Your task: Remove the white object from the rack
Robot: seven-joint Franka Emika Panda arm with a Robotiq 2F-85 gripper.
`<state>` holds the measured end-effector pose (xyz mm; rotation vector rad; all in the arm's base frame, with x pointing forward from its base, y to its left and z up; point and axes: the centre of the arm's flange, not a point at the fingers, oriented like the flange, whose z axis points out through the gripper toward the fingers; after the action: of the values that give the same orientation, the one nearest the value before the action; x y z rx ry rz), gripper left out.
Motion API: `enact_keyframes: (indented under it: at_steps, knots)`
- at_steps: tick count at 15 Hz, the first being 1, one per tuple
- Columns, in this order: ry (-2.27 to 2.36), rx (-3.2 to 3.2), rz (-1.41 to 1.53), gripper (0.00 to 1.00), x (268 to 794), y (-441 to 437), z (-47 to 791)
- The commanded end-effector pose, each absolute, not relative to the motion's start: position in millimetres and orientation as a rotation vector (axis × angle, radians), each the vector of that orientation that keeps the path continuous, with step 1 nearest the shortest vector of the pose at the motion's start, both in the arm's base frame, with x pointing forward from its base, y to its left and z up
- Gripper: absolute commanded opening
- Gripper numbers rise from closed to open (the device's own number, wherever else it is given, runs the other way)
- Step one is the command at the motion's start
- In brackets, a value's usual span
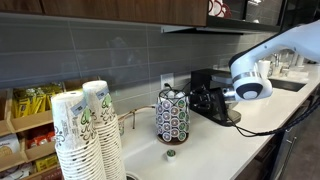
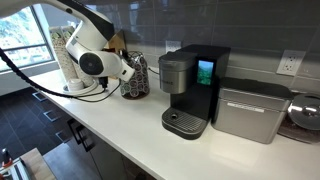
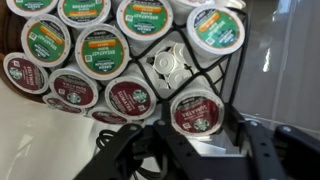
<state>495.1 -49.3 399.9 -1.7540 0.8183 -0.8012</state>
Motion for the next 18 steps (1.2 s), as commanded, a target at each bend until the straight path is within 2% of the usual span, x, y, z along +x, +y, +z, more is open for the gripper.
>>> enact_keyframes:
  at_steps: [1,4,13,18]
  knots:
    - [0.838,-1.717,-0.793,0.48,498,-49,394]
    - [0.845,-1.704,-0.801,0.47,495,-52,397]
    - [0.865,-1.704,-0.79,0.34,490,-65,402]
    - [0.871,-1.73,-0.756,0.3,488,-68,403]
